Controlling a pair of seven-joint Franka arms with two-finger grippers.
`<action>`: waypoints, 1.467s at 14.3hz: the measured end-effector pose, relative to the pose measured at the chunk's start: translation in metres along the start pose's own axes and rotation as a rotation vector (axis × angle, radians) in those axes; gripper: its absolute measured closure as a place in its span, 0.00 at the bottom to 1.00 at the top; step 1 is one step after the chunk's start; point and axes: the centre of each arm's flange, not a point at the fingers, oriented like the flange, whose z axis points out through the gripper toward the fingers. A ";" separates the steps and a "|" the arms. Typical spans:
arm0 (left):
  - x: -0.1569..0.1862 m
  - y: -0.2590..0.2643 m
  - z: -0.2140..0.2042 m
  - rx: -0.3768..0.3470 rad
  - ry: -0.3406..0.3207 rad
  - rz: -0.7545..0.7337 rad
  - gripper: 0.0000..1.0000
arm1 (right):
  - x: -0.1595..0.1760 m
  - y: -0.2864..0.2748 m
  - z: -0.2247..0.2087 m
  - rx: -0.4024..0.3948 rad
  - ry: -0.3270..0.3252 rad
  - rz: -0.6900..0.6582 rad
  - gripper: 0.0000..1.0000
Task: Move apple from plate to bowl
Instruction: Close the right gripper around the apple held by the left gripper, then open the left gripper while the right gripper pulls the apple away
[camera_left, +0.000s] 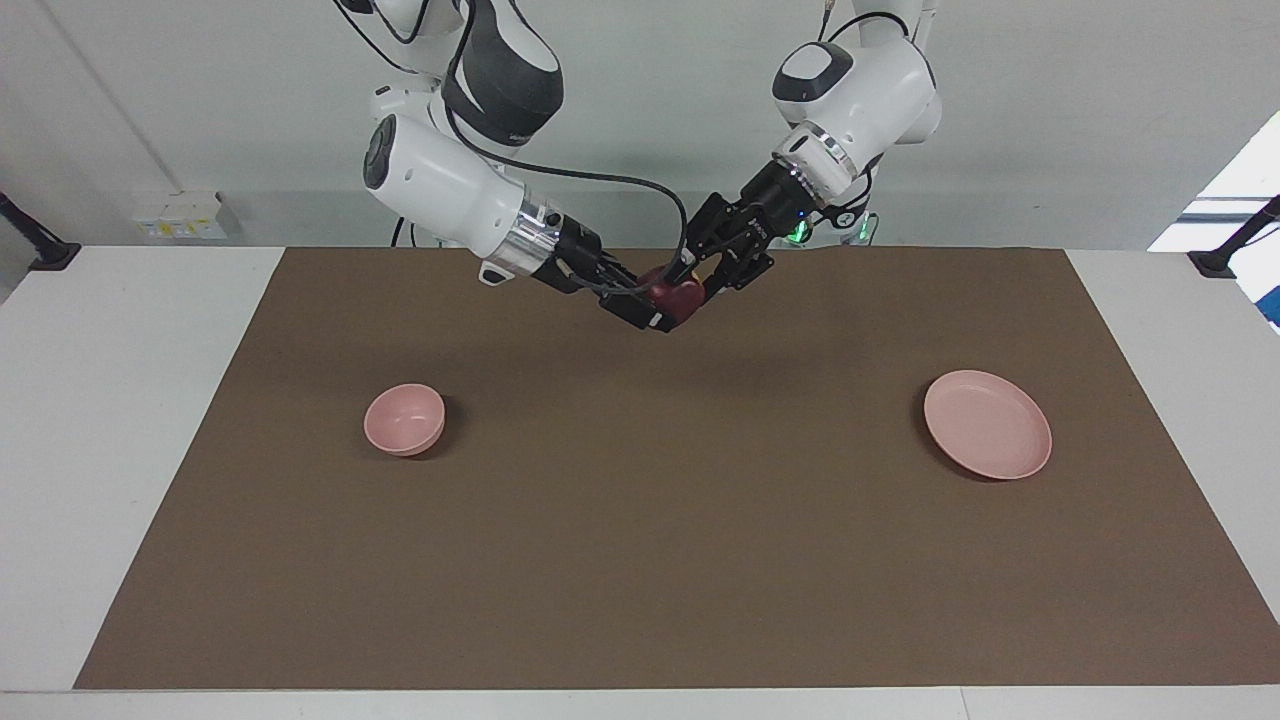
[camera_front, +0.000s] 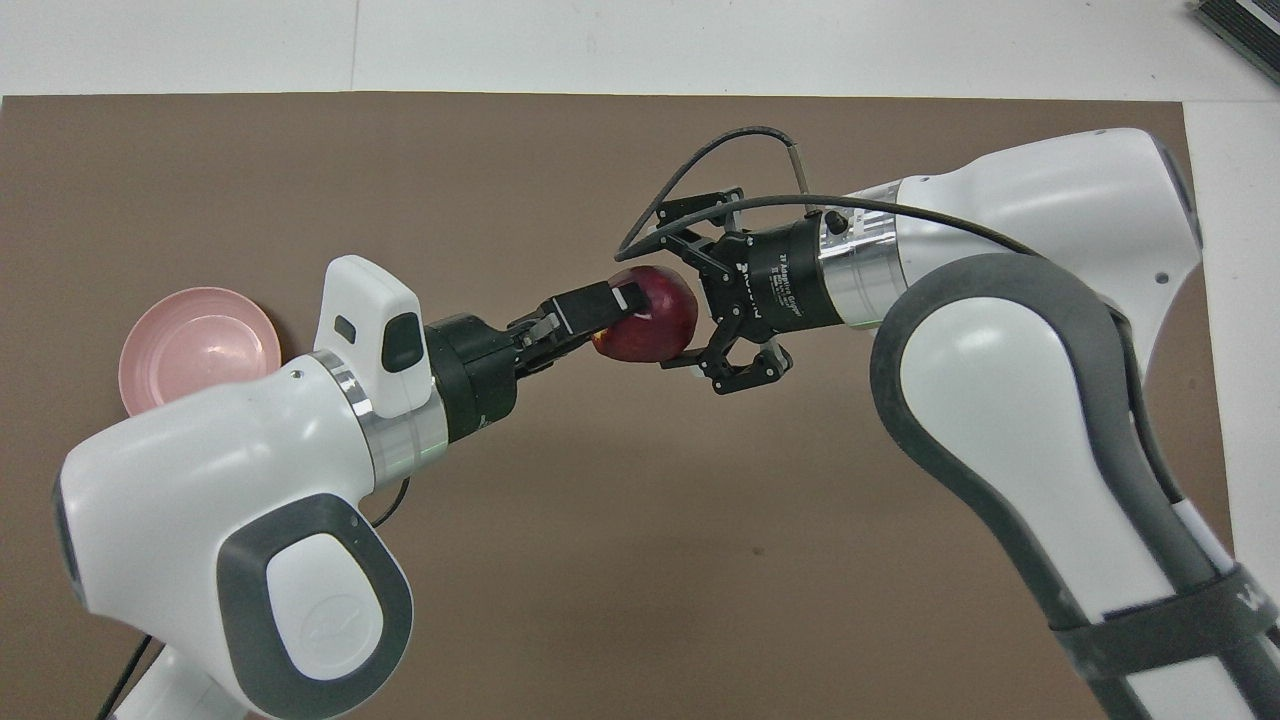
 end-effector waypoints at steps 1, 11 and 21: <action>0.000 0.000 0.000 0.000 0.000 0.000 0.38 | 0.000 0.000 0.000 0.000 0.000 0.000 0.00; 0.000 -0.001 0.000 0.000 0.000 -0.012 0.38 | -0.001 0.002 0.005 -0.015 -0.026 0.035 0.17; 0.024 -0.027 -0.008 0.118 -0.110 0.044 0.00 | 0.068 0.010 -0.075 -0.119 0.199 -0.178 0.18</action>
